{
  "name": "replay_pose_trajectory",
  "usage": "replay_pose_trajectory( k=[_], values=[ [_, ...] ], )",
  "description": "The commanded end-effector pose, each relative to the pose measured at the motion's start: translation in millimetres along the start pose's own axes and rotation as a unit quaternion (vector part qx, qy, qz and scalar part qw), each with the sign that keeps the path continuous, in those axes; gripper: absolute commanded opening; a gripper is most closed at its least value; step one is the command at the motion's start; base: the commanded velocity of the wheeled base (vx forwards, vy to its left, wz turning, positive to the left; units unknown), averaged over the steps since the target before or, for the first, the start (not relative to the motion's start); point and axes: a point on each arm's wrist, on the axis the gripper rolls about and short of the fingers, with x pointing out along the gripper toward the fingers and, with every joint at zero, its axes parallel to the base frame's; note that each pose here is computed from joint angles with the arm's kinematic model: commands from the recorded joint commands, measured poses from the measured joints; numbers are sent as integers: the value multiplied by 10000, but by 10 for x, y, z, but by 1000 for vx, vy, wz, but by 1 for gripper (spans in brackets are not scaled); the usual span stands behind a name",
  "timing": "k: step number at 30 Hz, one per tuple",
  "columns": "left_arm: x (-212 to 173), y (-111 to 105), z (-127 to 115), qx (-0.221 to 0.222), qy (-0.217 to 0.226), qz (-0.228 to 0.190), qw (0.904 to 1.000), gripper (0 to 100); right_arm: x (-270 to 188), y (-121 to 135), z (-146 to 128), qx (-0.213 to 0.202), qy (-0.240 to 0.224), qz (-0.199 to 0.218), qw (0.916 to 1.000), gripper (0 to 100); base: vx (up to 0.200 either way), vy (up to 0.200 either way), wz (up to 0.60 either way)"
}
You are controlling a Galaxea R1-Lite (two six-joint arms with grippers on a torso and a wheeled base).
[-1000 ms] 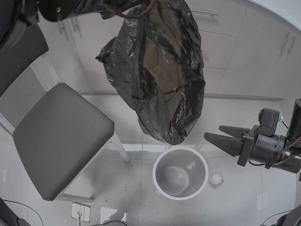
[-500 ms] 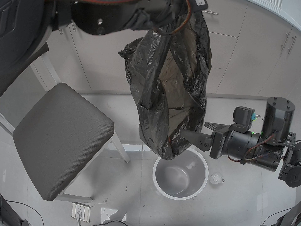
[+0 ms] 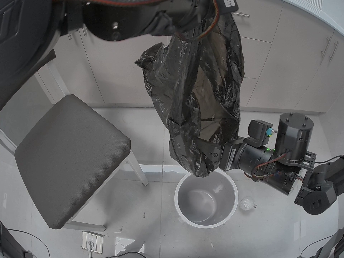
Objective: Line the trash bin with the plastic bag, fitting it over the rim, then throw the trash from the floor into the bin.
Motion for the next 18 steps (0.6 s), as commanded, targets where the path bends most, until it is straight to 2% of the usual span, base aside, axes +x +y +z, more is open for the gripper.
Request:
replay_pose_trajectory(
  k=[1, 9, 18],
  values=[
    [-17, 4, 21, -19, -19, -6, 10000, 0, 45, -24, -45, -8, 67, -58, 10000, 100, 0, 0, 0],
    [-19, 9, 31, -81, -34, -3, 10000, 0, 56, -192, 0, 36, -12, -337, 9994, 100, 0, 0, 0],
    [-47, 18, 69, -139, -70, -15, 9999, 0, 99, -181, 37, 38, -80, -300, 9995, 100, 0, 0, 0]
  ],
)
